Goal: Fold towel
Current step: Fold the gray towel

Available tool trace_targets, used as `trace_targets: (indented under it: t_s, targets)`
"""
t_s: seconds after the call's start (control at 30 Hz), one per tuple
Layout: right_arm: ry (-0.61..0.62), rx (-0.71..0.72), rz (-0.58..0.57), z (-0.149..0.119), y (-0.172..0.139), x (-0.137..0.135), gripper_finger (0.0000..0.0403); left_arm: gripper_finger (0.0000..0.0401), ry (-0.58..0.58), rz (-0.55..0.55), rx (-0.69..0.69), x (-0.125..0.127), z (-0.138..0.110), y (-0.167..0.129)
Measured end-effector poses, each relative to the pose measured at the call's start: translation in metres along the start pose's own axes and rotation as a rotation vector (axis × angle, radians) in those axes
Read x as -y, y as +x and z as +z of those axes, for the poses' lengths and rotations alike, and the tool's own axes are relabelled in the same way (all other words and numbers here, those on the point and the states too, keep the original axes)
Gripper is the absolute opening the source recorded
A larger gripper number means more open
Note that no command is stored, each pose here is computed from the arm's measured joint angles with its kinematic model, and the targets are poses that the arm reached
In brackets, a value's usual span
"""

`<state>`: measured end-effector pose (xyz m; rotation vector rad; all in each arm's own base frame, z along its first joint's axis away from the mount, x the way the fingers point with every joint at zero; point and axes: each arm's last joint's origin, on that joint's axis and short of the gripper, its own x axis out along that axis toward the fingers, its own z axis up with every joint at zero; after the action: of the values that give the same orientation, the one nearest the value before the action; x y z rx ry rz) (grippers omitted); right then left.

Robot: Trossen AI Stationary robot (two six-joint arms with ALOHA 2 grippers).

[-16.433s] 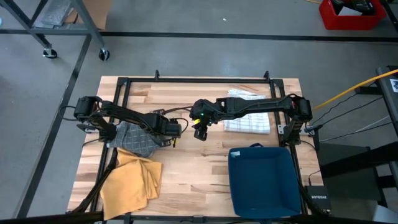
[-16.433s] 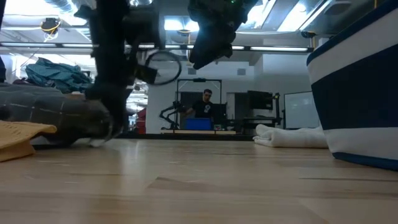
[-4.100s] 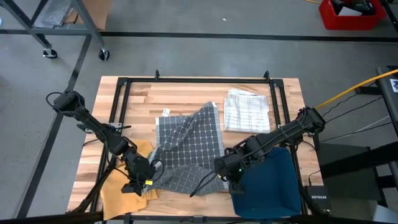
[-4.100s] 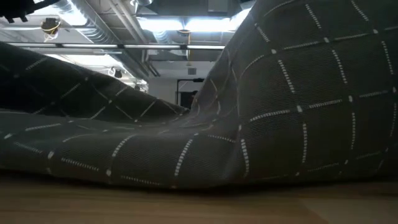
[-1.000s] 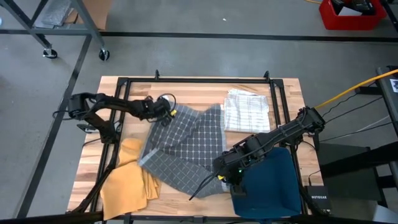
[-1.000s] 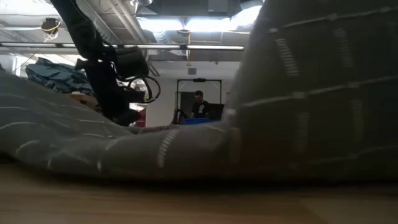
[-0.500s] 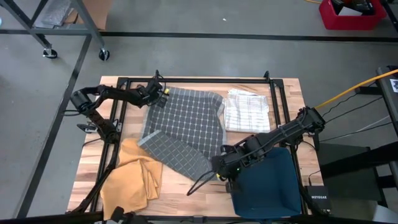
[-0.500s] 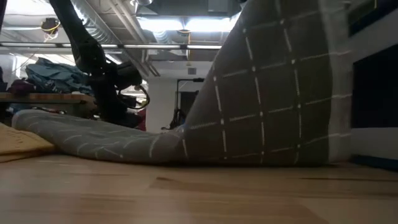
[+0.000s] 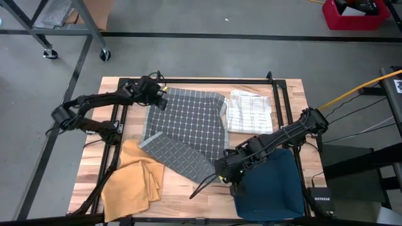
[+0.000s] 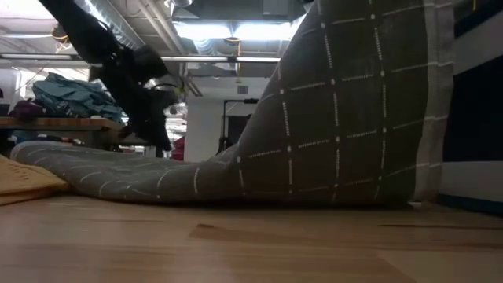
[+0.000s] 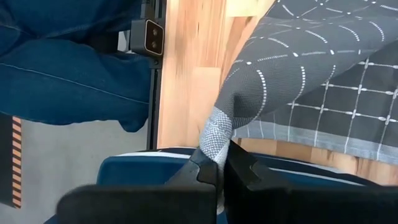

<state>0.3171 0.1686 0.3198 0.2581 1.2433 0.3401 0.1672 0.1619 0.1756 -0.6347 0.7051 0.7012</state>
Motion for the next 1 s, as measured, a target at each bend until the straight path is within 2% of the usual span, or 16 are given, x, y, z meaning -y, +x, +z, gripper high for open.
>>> trace_targets:
  t_s: [0.07, 0.17, 0.37, 0.53, 0.73, 0.87, 1.0]
  targets:
    - [0.000, -0.001, 0.000, 0.000, 0.000, 0.000, 0.0005, 0.0001, -0.019, -0.103, -0.059, 0.004, -0.005, -0.013]
    - [0.000, 0.000, 0.000, 0.000, 0.000, 0.000, 0.0005, 0.0002, -0.029, -0.190, -0.156, 0.008, -0.016, -0.029]
    - [0.000, 0.000, 0.000, 0.000, 0.000, 0.000, 0.0005, 0.0011, 0.071, -0.201, -0.340, 0.013, -0.040, -0.049]
    - [-0.001, -0.001, 0.000, 0.000, 0.000, 0.000, 0.0005, 0.0072, 0.072, -0.198, -0.451, 0.019, -0.052, -0.053]
    - [-0.003, 0.000, 0.000, 0.000, 0.000, 0.000, 0.0005, 0.0151, 0.074, -0.213, -0.477, 0.030, -0.056, -0.052]
    - [-0.004, 0.000, -0.001, 0.000, 0.000, 0.000, 0.0005, 0.0178, 0.058, -0.212, -0.510, 0.035, -0.059, -0.049]
    - [-0.004, 0.000, -0.001, 0.000, 0.000, 0.000, 0.0005, 0.0187, 0.049, -0.202, -0.559, 0.040, -0.063, -0.044]
